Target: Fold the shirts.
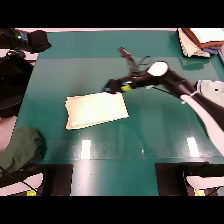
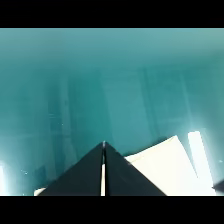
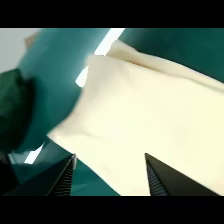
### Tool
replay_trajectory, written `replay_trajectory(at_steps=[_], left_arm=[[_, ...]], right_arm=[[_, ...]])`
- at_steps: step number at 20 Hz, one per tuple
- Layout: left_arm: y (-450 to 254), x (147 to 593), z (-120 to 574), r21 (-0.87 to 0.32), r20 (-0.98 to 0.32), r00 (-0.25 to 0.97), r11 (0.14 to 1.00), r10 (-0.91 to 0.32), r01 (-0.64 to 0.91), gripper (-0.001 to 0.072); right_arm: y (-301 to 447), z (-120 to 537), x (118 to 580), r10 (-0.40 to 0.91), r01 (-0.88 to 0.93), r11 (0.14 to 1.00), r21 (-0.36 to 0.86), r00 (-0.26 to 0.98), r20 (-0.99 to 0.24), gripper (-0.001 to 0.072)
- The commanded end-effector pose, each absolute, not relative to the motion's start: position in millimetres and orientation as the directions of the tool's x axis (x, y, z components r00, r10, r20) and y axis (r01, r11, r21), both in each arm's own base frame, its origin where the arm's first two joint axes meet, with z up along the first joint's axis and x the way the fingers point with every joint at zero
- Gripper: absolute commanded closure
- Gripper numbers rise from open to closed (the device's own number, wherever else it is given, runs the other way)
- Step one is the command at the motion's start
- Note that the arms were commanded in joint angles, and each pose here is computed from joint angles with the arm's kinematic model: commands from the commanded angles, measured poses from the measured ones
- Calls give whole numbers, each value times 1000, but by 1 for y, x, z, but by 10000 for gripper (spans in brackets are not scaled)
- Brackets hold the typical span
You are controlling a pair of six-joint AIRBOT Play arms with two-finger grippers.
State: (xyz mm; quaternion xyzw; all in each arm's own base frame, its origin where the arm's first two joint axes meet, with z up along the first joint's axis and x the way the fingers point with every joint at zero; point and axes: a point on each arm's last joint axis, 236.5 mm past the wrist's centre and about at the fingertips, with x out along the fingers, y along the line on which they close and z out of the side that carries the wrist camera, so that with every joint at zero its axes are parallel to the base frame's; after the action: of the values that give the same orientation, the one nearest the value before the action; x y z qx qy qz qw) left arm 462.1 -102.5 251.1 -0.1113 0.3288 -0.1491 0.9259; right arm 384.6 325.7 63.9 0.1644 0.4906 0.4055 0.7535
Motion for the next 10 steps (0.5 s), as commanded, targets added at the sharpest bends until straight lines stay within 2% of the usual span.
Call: replay_trajectory(at_steps=[1, 5, 7, 10], left_arm=[[-126, 463, 244, -301, -580, 719, 921, -383, 248, 686], [-144, 465, 227, -308, -606, 683, 912, -408, 272, 686], [-148, 464, 226, -313, -606, 678, 908, -416, 277, 685], [-148, 463, 225, -314, -610, 674, 908, -417, 278, 685]], right_arm=[[209, -8, 381, 631, -182, 774, 606, 151, -761, 157], [197, -47, 379, 692, 20, 718, 695, 88, -717, 163], [219, -59, 377, 735, 52, 673, 738, 57, -675, 164], [257, -81, 373, 754, 70, 653, 754, 36, -656, 166]])
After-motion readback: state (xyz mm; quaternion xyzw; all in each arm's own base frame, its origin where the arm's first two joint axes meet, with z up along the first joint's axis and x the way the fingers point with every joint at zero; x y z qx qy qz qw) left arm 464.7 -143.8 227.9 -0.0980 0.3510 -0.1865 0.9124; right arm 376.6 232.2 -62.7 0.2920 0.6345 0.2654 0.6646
